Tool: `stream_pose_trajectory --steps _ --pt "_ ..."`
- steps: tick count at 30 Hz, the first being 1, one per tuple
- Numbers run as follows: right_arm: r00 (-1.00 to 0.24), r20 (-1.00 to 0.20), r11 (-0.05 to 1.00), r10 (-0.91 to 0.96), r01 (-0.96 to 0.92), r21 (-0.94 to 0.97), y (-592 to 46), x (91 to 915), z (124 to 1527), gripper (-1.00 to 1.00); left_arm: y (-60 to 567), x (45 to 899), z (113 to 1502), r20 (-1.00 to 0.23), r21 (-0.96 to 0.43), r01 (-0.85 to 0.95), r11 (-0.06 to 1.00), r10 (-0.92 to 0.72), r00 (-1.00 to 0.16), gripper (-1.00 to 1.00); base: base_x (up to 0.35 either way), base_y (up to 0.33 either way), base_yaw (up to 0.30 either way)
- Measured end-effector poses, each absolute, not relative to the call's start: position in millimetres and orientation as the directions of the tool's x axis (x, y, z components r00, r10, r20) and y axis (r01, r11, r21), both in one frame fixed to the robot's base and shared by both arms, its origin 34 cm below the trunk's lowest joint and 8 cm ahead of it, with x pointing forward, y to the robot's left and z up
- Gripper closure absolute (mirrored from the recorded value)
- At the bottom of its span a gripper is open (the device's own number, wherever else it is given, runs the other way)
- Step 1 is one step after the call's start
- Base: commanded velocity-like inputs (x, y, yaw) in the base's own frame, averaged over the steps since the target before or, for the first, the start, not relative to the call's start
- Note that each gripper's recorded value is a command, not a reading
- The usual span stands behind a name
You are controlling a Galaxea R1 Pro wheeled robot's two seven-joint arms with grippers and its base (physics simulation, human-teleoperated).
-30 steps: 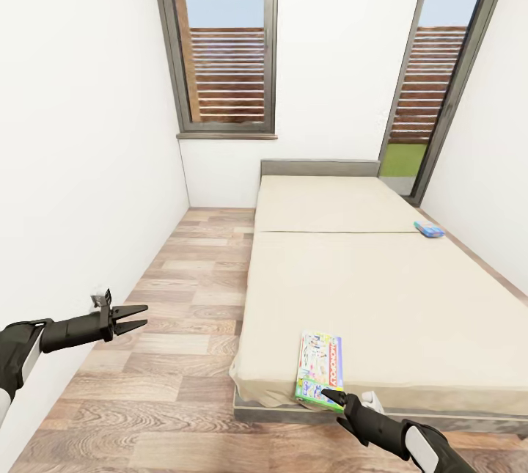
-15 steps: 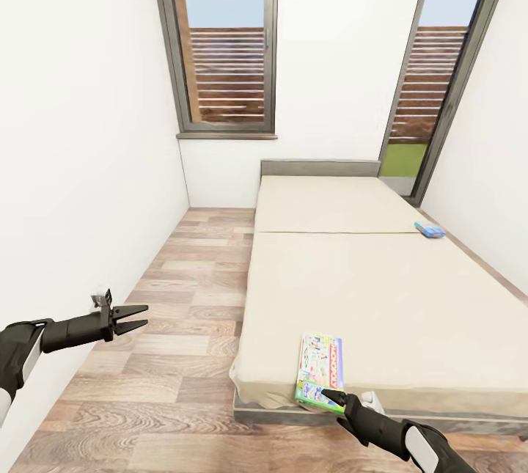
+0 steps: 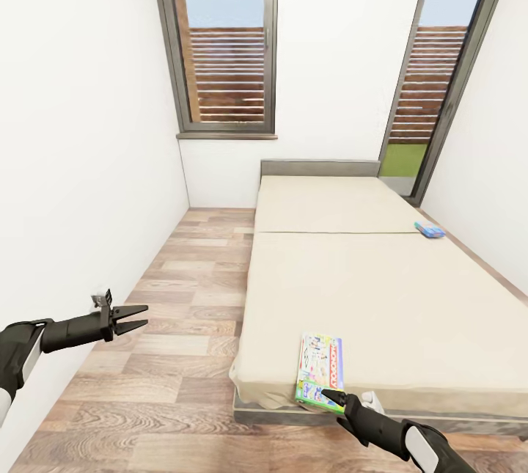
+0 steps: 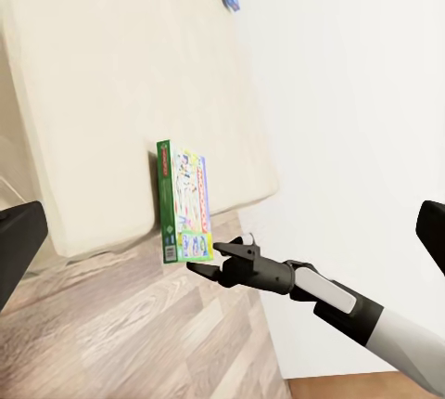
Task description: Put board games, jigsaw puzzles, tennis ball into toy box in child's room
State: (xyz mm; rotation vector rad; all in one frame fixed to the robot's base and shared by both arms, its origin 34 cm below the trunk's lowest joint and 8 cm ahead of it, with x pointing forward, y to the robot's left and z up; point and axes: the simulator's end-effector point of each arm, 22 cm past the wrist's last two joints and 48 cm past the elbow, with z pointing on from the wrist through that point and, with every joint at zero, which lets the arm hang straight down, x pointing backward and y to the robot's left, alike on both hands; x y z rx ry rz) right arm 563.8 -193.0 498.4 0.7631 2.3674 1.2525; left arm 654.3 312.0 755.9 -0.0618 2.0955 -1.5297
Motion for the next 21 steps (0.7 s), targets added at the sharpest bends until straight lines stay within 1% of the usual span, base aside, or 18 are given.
stream_pose_trajectory --steps 13,14,21 --pt "-0.792 -0.058 0.463 0.608 0.294 0.836 -192.9 563.8 498.3 -1.0 312.0 654.3 755.9 -0.394 -0.895 0.271 0.355 -0.342 -0.853 -1.0 0.035 0.0 0.0" --pt "-0.792 -0.058 0.463 0.608 0.294 0.836 -192.9 563.8 498.3 1.0 312.0 654.3 755.9 -0.394 -0.895 0.271 0.355 -0.342 -0.853 -1.0 0.008 0.0 0.0" --pt "-0.791 -0.056 0.459 0.61 0.295 0.838 -192.8 564.2 499.0 1.0 312.0 654.4 756.0 -0.394 -0.895 0.271 0.354 -0.342 -0.853 -1.0 0.003 0.0 0.0"
